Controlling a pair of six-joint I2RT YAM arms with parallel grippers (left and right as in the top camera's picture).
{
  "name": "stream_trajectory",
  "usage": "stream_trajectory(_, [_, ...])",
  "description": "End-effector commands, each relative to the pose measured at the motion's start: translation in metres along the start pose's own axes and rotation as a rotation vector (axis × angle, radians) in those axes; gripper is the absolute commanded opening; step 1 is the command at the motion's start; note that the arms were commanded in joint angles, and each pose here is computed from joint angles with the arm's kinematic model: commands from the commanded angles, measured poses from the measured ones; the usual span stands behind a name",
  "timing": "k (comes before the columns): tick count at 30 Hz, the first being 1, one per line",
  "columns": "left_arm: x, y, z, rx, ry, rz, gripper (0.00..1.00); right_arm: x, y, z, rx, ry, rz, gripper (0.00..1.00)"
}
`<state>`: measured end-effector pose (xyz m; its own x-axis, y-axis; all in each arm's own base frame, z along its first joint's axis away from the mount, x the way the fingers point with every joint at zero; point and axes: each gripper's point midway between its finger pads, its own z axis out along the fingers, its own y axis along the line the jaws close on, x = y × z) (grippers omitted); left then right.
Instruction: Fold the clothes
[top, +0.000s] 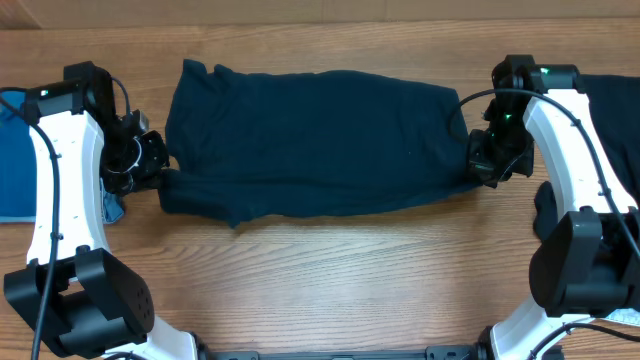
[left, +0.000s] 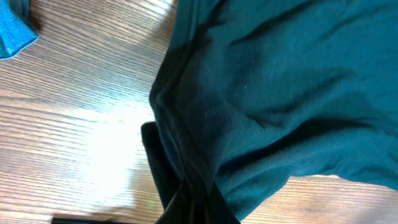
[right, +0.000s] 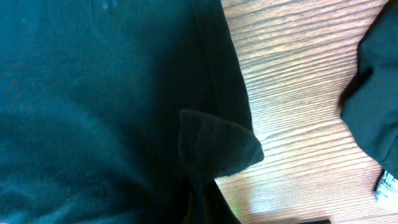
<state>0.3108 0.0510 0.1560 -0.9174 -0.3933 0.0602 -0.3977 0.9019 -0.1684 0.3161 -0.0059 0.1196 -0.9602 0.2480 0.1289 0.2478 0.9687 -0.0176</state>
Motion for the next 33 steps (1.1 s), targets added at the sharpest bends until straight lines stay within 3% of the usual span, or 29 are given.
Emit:
stream_trajectory(1, [0.001,0.004,-0.002,-0.02,-0.008,0.02,0.04,0.001,-0.005,-0.004,0.013,-0.017,-0.003,0.04])
stream_trajectory(13, [0.019,0.014,0.03,-0.037,0.077,0.005,0.04,0.006,-0.006,-0.002,0.017,0.005,-0.002,0.04])
stream_trajectory(22, [0.035,0.02,0.063,-0.04,0.136,-0.031,0.04,0.022,-0.009,0.025,0.033,0.079,0.008,0.04])
stream_trajectory(33, [-0.024,0.028,0.063,-0.091,-0.111,-0.079,0.04,-0.041,0.003,0.023,-0.021,-0.179,0.046,0.04])
